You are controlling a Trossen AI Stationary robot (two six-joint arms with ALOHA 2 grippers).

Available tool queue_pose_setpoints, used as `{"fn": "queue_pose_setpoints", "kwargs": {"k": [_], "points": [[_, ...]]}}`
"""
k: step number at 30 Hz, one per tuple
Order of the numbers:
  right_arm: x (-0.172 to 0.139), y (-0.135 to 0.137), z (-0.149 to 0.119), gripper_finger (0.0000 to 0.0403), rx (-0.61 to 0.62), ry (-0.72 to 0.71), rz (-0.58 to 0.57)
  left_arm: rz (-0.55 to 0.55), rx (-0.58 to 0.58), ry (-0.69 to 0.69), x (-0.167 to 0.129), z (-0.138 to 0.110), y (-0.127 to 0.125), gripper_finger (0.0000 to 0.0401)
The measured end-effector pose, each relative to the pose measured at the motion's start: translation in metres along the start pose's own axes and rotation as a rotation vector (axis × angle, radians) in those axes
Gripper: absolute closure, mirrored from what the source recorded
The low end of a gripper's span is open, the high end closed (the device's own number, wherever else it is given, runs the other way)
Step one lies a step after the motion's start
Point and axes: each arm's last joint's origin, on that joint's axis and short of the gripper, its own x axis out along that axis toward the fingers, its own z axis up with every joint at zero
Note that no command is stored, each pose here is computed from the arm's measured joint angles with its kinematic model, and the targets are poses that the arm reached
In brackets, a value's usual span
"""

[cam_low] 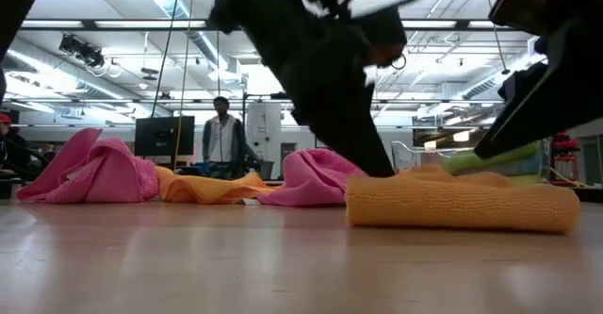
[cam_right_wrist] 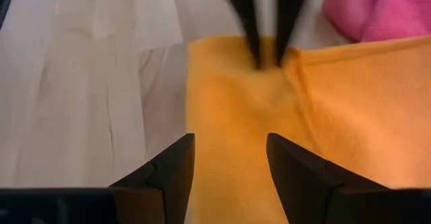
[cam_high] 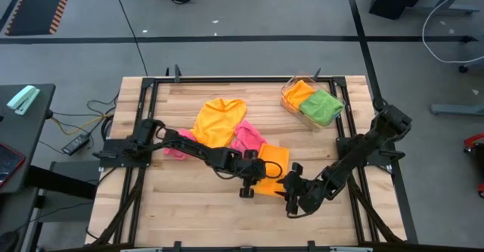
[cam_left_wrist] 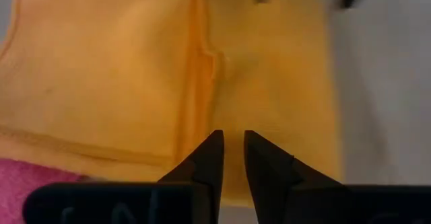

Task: Fold microfiber towels
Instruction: Fold the bottom orange towel

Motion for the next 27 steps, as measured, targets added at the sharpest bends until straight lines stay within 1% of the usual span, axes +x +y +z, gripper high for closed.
{"fn": "queue_pose_setpoints", "kwargs": {"k": [3, 5, 8, 14, 18, 20, 24, 27], "points": [[0.006, 0.001, -0.001, 0.0210, -0.004, 0.011, 0.005, 0.023, -0.010, 0.014, 0.004, -0.002, 0.013, 0.0334], [0.008, 0.001, -0.002, 0.0210, 0.007, 0.016, 0.010, 0.039, -0.015, -0.004, 0.005, 0.001, 0.021, 0.0337], [0.008, 0.001, -0.002, 0.0210, 0.006, 0.018, 0.007, 0.058, 0.001, -0.006, 0.005, 0.001, 0.033, 0.0344], [0.009, -0.007, -0.006, 0.0210, 0.036, 0.066, -0.048, 0.069, -0.002, -0.010, 0.005, 0.002, 0.047, 0.0357], [0.010, -0.011, -0.008, 0.0210, 0.118, 0.108, -0.079, -0.003, 0.010, -0.047, -0.006, 0.010, 0.050, 0.0365], [0.011, -0.012, -0.011, 0.0210, 0.137, 0.121, -0.088, -0.046, 0.014, -0.071, -0.012, 0.014, 0.049, 0.0370], [0.017, -0.015, -0.019, 0.0210, 0.179, 0.167, -0.101, -0.089, 0.020, -0.084, -0.018, 0.017, 0.047, 0.0379], [0.018, -0.014, -0.020, 0.0210, 0.200, 0.176, -0.101, -0.189, 0.022, -0.105, -0.020, 0.019, 0.040, 0.0384]]}}
